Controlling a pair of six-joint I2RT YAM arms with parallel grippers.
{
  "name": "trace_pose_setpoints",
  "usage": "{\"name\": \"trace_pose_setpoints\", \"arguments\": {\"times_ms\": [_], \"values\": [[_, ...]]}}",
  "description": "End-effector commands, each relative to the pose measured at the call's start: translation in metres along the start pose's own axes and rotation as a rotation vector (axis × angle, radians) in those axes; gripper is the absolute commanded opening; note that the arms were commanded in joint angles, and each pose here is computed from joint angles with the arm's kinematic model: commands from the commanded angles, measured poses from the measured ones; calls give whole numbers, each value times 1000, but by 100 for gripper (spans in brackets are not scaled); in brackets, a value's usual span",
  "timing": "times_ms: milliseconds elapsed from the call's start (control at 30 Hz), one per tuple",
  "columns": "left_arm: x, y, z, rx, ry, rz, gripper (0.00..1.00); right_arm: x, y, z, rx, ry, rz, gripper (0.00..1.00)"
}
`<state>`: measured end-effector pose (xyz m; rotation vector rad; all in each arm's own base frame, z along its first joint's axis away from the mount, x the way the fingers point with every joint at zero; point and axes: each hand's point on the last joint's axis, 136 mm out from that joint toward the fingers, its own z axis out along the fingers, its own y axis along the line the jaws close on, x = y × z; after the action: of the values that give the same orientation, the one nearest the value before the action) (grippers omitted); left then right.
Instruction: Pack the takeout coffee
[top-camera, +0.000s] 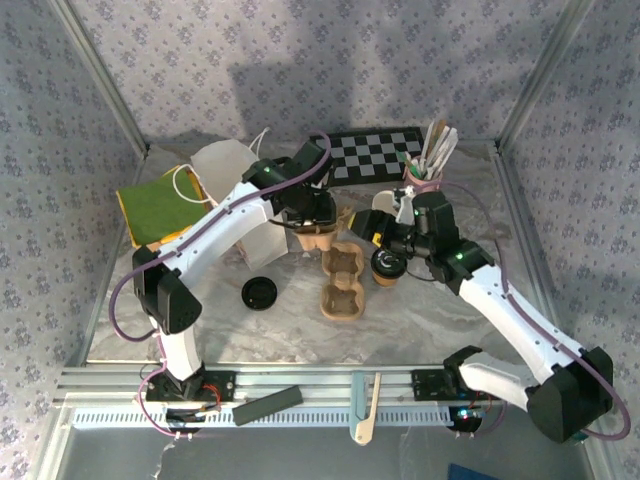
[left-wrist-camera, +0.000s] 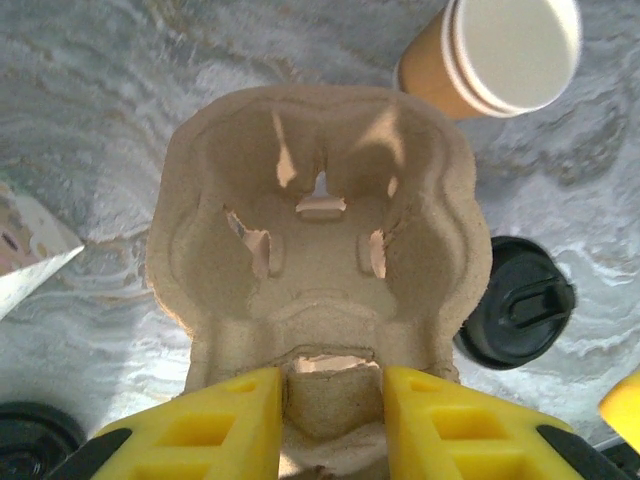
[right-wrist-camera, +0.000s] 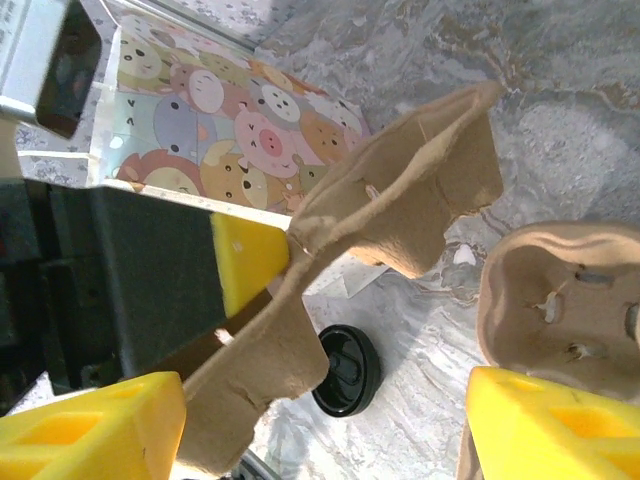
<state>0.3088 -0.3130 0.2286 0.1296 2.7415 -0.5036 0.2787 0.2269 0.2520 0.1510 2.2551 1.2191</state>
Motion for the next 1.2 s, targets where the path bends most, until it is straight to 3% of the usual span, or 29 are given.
{"name": "trace_pose_setpoints", "arguments": {"times_ms": [0, 233, 600, 833, 1000, 1167], "values": [[-2, -3, -17, 40, -52, -12, 31, 4, 11, 9, -56, 27, 56, 71], [4, 2, -13, 42, -54, -26, 31, 20, 3, 30, -44, 92, 183, 57], [11, 0, -6, 51, -42, -30, 31, 30, 9, 35, -110, 117, 292, 52], [13, -2, -5, 59, -38, -29, 31, 39, 10, 38, -104, 135, 292, 40], [15, -4, -6, 61, -42, -29, 31, 39, 13, 38, -115, 132, 295, 27], [15, -3, -10, 57, -50, -32, 31, 40, 10, 36, -105, 128, 291, 7]]}}
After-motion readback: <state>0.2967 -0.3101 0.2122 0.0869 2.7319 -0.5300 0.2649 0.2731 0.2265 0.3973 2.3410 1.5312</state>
